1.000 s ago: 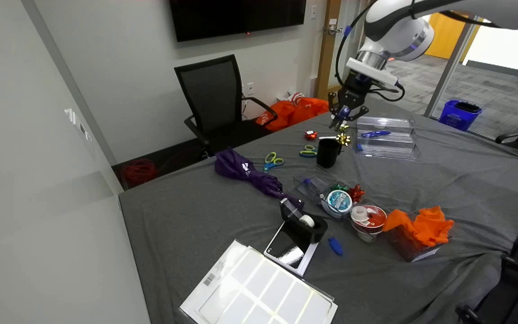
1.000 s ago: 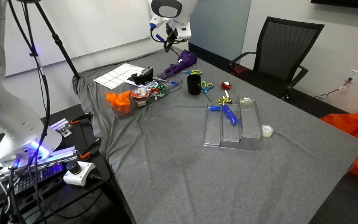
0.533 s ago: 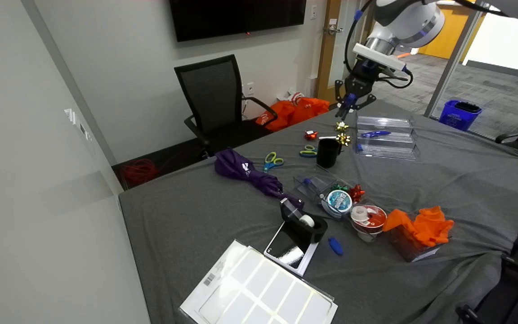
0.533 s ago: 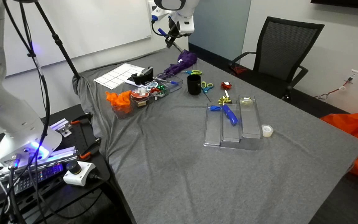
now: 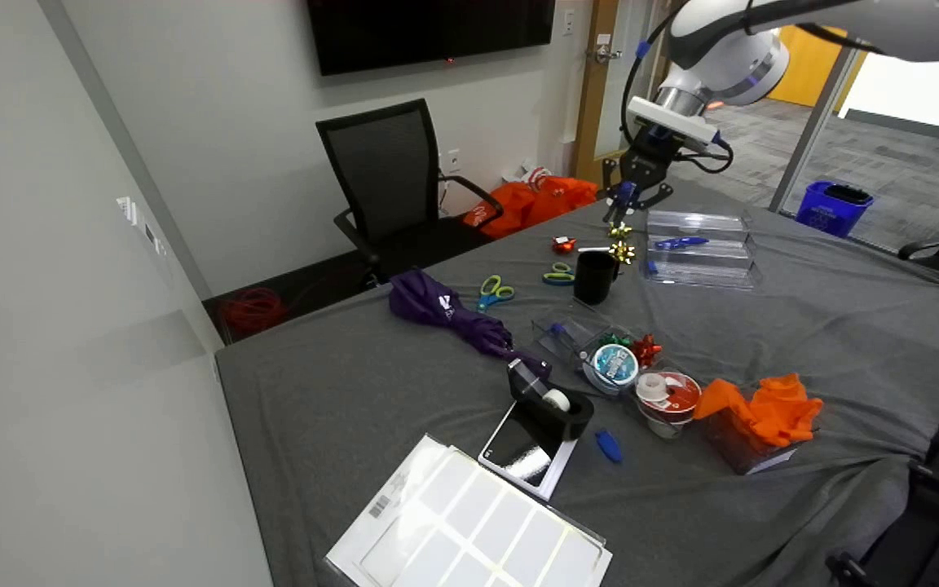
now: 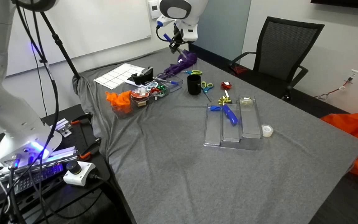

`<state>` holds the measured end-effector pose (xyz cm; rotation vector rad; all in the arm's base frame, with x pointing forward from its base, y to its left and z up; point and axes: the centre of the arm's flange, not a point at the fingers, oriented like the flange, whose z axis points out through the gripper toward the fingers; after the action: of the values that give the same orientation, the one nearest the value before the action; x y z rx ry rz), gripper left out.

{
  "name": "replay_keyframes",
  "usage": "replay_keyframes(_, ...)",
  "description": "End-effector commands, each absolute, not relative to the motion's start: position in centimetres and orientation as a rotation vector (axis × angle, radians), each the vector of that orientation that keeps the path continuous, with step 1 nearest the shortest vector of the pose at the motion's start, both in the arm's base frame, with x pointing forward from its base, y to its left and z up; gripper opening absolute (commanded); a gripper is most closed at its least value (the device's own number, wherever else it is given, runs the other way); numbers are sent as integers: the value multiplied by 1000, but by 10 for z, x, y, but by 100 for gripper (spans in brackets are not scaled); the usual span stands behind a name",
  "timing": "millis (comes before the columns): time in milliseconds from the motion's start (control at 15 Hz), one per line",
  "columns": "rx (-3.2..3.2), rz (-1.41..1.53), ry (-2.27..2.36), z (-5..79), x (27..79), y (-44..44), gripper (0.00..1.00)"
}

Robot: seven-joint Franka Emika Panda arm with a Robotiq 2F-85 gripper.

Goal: Move the markers from the clear box to the black cup then move the cup to the right

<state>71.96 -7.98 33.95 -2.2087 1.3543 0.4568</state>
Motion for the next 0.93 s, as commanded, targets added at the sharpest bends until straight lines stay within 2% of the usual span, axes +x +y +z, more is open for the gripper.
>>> replay_keyframes(0, -2101, 504, 1470, 292, 761, -115, 4)
replay_keyframes(400, -1968, 592, 1511, 228, 773, -142, 4)
replay_keyframes(867, -1850, 580, 1450, 203, 790, -137, 4)
